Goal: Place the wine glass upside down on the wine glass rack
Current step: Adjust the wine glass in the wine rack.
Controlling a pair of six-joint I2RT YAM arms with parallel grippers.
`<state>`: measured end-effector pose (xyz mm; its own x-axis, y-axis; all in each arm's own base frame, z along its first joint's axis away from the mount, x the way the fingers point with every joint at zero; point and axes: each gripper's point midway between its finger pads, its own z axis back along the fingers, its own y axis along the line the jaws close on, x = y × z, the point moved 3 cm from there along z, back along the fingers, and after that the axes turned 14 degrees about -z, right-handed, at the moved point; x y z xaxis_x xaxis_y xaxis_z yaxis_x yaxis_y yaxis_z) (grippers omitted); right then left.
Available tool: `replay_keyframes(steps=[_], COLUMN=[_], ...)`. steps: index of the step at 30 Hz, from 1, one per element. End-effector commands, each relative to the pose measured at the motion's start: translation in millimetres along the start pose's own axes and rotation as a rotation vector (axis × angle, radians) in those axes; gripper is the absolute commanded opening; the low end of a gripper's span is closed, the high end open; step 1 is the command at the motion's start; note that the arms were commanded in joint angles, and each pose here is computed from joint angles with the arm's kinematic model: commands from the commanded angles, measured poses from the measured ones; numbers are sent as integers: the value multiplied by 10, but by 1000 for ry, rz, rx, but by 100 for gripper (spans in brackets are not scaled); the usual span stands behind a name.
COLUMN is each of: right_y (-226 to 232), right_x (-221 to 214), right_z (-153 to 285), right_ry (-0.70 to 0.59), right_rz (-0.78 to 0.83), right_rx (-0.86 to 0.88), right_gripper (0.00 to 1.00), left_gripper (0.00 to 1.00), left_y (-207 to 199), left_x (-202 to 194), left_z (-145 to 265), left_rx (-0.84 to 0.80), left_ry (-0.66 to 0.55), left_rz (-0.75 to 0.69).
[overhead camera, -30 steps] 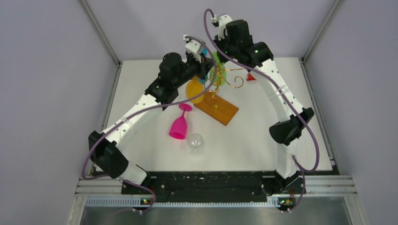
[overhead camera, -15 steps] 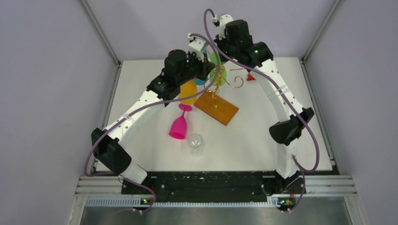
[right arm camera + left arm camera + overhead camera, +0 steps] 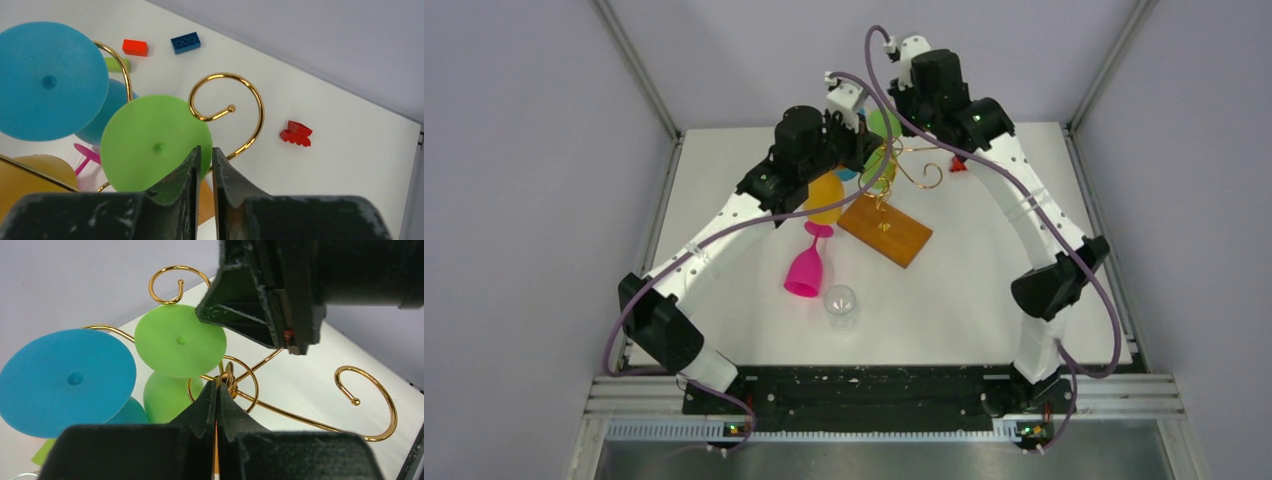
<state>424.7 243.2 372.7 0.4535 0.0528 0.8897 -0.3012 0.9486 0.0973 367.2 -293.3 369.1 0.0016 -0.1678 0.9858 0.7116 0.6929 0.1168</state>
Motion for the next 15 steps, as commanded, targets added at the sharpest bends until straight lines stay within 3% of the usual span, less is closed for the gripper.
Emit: replay_keyframes(steps=[1, 6, 15], right_y=[-52, -170, -506], right_x=[284, 445, 339], right_z=[423, 759, 858], right_ry=[-145, -273, -267], right_rz=[-41, -87, -191], right_rx=[-3, -29, -61], right_gripper=[16, 24, 37], left_gripper=[0, 1, 24], left_y=[9, 26, -5], left_x=[175, 399, 724], left_z=[23, 36, 165], left_rx=[7, 9, -18], left_ry=[-63, -127, -208], left_rz=[-13, -15, -31])
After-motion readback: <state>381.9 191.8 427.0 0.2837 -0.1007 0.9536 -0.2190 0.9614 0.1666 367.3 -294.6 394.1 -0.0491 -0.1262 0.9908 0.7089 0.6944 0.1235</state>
